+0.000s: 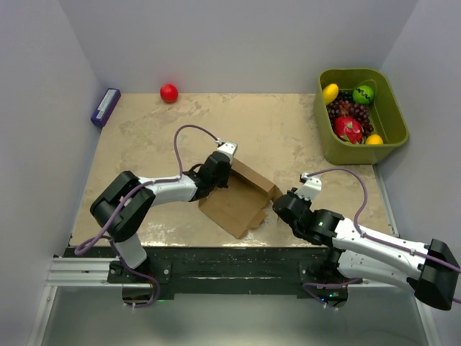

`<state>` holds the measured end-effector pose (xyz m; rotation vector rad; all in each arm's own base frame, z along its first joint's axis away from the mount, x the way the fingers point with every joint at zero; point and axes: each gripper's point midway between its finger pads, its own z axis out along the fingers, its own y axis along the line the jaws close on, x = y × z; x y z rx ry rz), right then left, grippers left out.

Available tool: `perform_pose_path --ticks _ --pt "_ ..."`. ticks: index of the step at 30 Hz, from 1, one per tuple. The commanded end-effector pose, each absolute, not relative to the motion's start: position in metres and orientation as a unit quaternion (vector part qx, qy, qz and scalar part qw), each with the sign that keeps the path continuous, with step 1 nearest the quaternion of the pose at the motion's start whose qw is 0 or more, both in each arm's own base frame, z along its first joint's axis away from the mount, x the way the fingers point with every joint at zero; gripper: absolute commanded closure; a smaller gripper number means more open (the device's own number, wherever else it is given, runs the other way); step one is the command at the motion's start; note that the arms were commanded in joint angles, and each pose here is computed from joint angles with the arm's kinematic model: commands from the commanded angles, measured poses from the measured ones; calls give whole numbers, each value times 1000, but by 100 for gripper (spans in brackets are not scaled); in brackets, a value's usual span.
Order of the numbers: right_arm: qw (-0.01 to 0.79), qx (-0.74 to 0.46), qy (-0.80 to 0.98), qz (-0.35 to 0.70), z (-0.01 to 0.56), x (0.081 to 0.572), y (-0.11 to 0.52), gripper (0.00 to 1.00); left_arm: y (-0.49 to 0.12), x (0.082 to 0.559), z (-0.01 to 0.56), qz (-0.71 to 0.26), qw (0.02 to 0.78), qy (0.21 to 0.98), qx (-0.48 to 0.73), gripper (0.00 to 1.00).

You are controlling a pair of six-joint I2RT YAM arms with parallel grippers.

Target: Fold the paper box

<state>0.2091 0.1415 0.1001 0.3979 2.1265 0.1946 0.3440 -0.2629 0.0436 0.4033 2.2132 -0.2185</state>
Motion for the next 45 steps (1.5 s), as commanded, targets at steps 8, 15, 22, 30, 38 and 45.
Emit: perform_pose_path --ticks 8,15,22,30,38,45 --pt "482 171 854 93 107 213 143 100 -281 337 70 -181 474 841 189 93" --pt "482 165 853 112 109 211 146 100 -286 329 70 -207 477 826 220 74" --pt "482 158 854 114 110 212 149 100 -288 326 70 -226 480 814 236 63" --pt "482 146 856 121 112 213 154 100 -287 329 75 -239 500 785 278 51" --pt "482 132 858 118 111 214 157 100 -278 340 77 -234 521 766 296 53" --pt "478 111 863 115 109 216 164 100 -288 339 75 -254 523 746 325 79"
